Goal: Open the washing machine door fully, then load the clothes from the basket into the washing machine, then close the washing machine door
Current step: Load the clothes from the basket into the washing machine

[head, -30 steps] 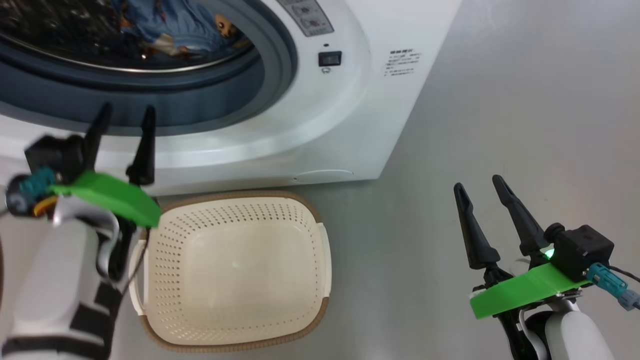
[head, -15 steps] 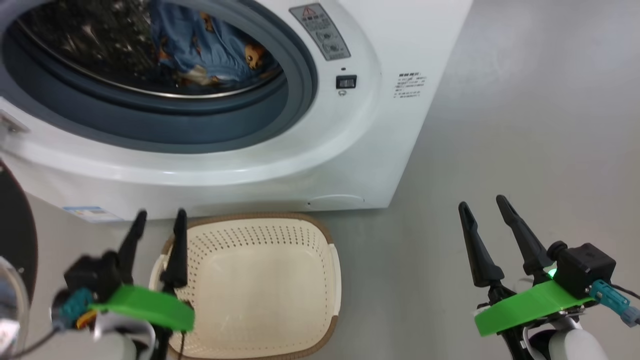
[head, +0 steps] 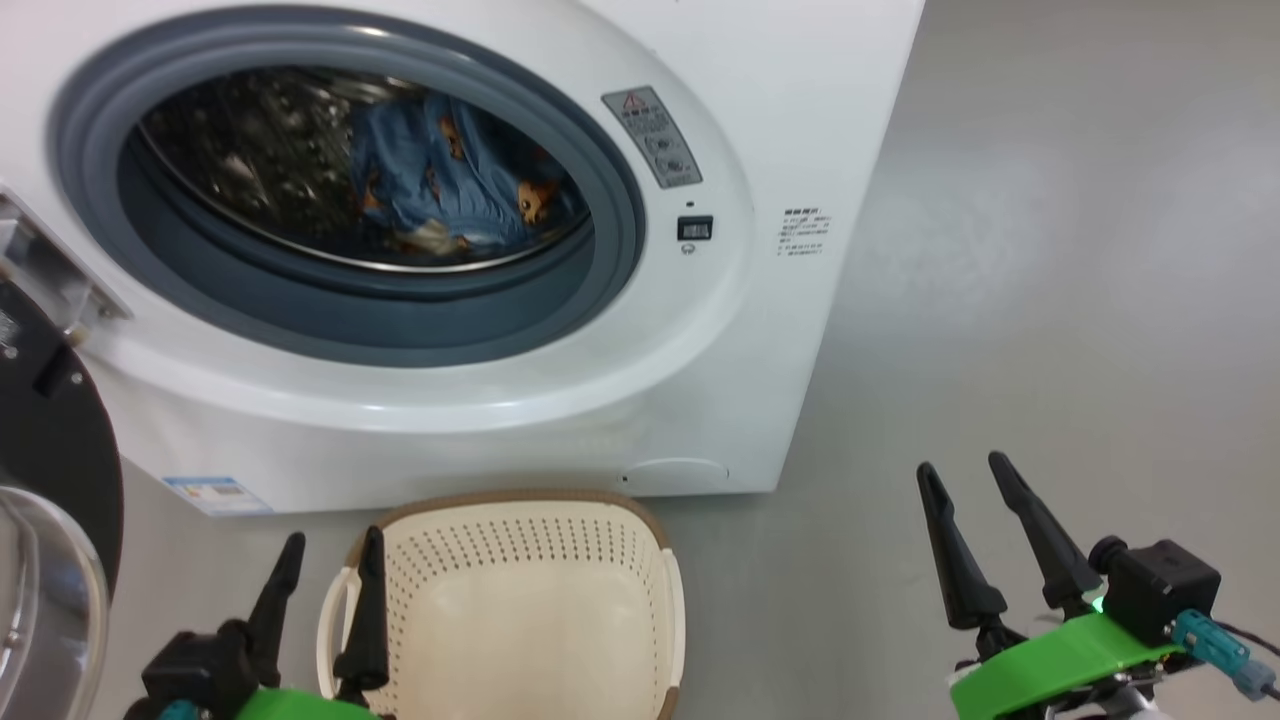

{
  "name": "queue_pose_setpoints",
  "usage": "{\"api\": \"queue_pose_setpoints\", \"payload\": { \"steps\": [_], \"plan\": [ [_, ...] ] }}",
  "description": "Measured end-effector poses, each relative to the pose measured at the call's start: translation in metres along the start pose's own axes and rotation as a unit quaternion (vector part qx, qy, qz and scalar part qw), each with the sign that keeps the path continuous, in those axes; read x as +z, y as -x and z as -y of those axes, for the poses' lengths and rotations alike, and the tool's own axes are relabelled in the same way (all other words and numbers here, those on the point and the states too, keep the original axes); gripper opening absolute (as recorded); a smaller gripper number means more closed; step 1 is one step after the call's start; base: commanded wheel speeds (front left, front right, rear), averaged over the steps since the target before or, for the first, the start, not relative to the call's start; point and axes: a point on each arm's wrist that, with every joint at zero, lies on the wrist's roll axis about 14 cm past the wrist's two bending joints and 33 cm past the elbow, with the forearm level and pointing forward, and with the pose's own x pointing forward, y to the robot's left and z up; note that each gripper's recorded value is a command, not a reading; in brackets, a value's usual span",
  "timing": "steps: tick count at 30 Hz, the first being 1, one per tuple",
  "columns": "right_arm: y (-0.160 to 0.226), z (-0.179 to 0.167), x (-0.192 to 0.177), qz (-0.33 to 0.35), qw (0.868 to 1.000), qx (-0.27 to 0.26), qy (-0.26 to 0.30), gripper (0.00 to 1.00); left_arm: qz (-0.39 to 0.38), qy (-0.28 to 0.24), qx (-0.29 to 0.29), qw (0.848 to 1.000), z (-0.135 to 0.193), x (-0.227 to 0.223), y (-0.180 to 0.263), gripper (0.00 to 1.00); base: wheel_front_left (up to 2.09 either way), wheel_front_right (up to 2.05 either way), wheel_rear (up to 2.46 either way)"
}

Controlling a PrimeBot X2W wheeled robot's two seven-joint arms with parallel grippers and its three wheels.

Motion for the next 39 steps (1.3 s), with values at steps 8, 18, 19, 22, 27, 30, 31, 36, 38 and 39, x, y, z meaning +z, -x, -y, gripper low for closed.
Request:
{"api": "queue_pose_setpoints", "payload": {
  "steps": [8, 18, 19, 22, 27, 30, 31, 36, 38, 39],
  "plan": [
    [0.019, -0.008, 0.011, 0.014, 1.000, 0.004, -0.004, 1.00, 0.024, -0.008, -0.003, 1.000, 0.004, 0.014, 0.023, 1.00, 0.00, 0.00, 0.00],
    [0.038, -0.014, 0.026, 0.037, 0.999, 0.007, -0.006, 1.00, 0.049, 0.007, -0.003, 0.999, 0.006, 0.025, 0.050, 1.00, 0.00, 0.00, 0.00],
    [0.041, -0.014, 0.027, 0.038, 0.999, 0.006, -0.007, 1.00, 0.051, 0.008, -0.003, 0.999, 0.006, 0.026, 0.052, 1.00, 0.00, 0.00, 0.00],
    [0.046, -0.010, 0.030, 0.045, 0.999, -0.002, -0.017, 1.00, 0.057, 0.012, -0.004, 0.998, 0.006, 0.028, 0.055, 1.00, 0.00, 0.00, 0.00],
    [0.053, -0.003, 0.031, 0.047, 0.999, -0.014, -0.014, 1.00, 0.062, 0.010, -0.013, 0.998, 0.010, 0.031, 0.056, 1.00, 0.00, 0.00, 0.00],
    [0.057, 0.003, 0.030, 0.041, 0.999, -0.024, 0.003, 1.00, 0.067, 0.008, -0.017, 0.998, 0.012, 0.033, 0.056, 1.00, 0.00, 0.00, 0.00],
    [0.057, 0.004, 0.030, 0.039, 0.999, -0.025, 0.013, 1.00, 0.068, 0.007, -0.016, 0.997, 0.013, 0.034, 0.056, 1.00, 0.00, 0.00, 0.00],
    [0.060, 0.010, 0.030, 0.035, 0.998, -0.035, 0.033, 1.00, 0.070, 0.011, -0.017, 0.997, 0.014, 0.034, 0.056, 1.00, 0.00, 0.00, 0.00],
    [0.061, 0.013, 0.030, 0.036, 0.998, -0.039, 0.034, 1.00, 0.070, 0.011, -0.019, 0.997, 0.014, 0.034, 0.056, 1.00, 0.00, 0.00, 0.00],
    [0.061, 0.014, 0.030, 0.036, 0.998, -0.040, 0.034, 1.00, 0.070, 0.012, -0.019, 0.997, 0.014, 0.033, 0.056, 1.00, 0.00, 0.00, 0.00]
  ]
}}
